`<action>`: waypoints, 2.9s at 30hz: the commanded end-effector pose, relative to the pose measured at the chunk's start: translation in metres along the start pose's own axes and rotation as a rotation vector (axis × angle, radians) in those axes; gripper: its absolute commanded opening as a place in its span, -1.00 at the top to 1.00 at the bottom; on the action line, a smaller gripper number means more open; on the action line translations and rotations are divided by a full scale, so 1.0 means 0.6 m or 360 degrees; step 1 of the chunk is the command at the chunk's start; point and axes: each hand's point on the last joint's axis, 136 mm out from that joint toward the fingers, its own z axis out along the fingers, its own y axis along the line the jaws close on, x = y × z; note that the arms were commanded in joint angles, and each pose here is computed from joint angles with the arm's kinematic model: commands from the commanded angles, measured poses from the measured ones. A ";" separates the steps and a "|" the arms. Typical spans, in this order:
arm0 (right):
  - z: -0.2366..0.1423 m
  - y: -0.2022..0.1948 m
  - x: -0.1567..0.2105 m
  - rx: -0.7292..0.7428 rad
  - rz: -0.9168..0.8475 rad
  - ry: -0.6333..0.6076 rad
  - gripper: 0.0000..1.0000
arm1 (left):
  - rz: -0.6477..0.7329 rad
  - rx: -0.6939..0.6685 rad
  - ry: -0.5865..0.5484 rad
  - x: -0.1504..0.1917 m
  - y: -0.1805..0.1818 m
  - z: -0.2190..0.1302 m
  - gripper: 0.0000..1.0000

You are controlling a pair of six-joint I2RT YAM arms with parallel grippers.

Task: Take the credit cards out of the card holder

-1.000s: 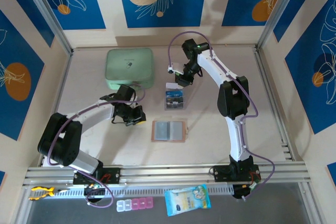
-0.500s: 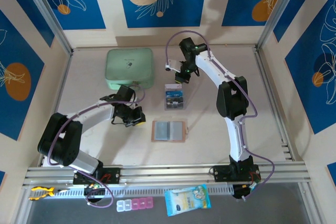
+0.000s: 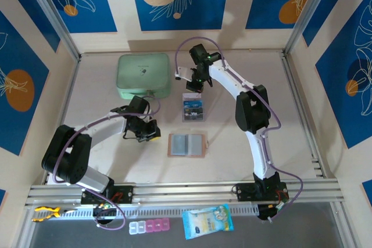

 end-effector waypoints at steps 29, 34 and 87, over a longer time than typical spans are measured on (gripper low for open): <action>-0.051 0.020 -0.017 0.0044 0.0053 -0.0050 1.00 | -0.0005 0.0109 0.0005 0.001 -0.014 -0.004 0.80; -0.076 0.052 -0.030 0.0012 0.0207 -0.0137 1.00 | -0.0009 0.0160 0.0007 0.001 -0.026 0.000 0.80; -0.027 0.415 0.033 -0.0618 0.2209 -0.0081 0.41 | 0.0121 -0.0052 0.0152 0.080 -0.010 0.085 0.89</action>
